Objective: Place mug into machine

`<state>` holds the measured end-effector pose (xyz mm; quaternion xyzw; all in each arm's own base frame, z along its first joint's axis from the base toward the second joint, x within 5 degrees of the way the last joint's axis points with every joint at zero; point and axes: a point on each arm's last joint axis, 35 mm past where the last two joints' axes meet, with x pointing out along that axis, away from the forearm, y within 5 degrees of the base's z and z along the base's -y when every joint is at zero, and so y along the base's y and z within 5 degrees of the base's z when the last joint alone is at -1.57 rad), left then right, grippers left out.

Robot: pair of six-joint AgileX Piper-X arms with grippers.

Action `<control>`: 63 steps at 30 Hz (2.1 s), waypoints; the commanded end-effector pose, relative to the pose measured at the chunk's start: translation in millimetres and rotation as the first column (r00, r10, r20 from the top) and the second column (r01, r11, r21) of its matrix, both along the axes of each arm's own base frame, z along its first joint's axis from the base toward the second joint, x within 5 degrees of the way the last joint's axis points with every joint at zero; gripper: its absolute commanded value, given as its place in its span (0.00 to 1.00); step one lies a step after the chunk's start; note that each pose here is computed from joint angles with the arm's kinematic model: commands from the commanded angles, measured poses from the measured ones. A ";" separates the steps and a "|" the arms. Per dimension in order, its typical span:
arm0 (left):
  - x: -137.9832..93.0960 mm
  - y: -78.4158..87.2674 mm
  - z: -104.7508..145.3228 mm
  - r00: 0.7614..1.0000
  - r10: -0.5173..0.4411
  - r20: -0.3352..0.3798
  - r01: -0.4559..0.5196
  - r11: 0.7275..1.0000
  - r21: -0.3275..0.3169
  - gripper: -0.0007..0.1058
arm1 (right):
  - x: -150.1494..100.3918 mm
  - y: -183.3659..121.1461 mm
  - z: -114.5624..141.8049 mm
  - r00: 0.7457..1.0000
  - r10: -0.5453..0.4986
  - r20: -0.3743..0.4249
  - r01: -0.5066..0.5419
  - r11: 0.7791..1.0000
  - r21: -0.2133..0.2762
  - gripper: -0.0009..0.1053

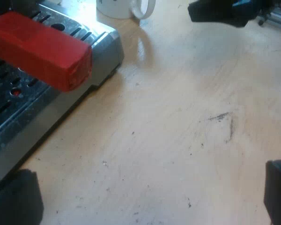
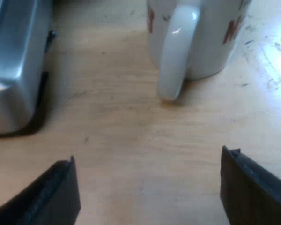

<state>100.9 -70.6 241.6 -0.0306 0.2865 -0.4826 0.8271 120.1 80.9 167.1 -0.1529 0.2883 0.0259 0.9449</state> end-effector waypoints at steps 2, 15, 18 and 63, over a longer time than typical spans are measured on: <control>1.1 -1.2 -6.3 1.000 -0.005 0.019 0.005 1.000 -0.012 1.00 | 4.7 3.1 -6.8 0.992 -0.067 0.105 0.064 0.998 0.026 0.63; 3.1 -2.1 -8.7 0.999 -0.004 0.054 0.006 1.000 -0.028 1.00 | 23.4 14.7 -29.4 0.963 -0.165 0.212 0.179 0.983 -0.050 0.63; 3.1 -2.1 -8.7 0.999 -0.004 0.054 0.006 1.000 -0.028 1.00 | 25.6 15.7 -31.7 0.953 -0.192 0.234 0.210 0.976 -0.055 0.63; 3.1 -2.1 -8.7 0.999 -0.004 0.054 0.006 1.000 -0.028 1.00 | 91.4 -2.7 -56.4 0.977 -0.145 0.157 0.153 0.987 -0.043 0.53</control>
